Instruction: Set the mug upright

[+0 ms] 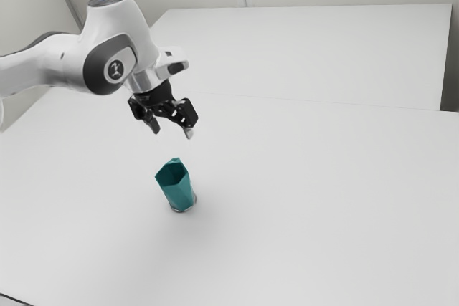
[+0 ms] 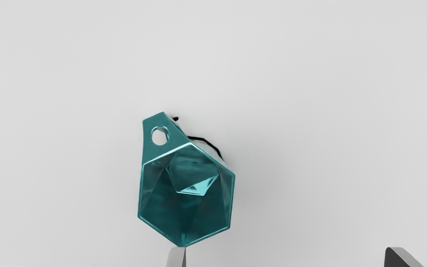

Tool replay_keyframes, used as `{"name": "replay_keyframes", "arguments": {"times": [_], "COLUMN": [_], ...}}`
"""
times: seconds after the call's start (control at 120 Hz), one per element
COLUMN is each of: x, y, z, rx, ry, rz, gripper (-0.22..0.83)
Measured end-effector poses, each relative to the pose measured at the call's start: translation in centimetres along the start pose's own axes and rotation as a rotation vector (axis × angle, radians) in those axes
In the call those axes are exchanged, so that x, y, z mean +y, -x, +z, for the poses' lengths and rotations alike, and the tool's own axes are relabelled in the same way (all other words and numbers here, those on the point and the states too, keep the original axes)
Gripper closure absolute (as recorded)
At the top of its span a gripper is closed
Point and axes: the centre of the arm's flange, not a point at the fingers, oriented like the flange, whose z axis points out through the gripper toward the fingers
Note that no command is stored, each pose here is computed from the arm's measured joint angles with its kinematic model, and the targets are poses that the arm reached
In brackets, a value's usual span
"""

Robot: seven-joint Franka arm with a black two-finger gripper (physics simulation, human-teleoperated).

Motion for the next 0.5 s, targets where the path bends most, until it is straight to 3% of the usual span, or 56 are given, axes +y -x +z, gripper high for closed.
{"name": "replay_keyframes", "arguments": {"times": [0.5], "x": [-1.7], "y": [-4.1], "z": [-7.9], "rx": [-0.096], "ry": [-0.015], "rz": [-0.029], "gripper": [0.01]}}
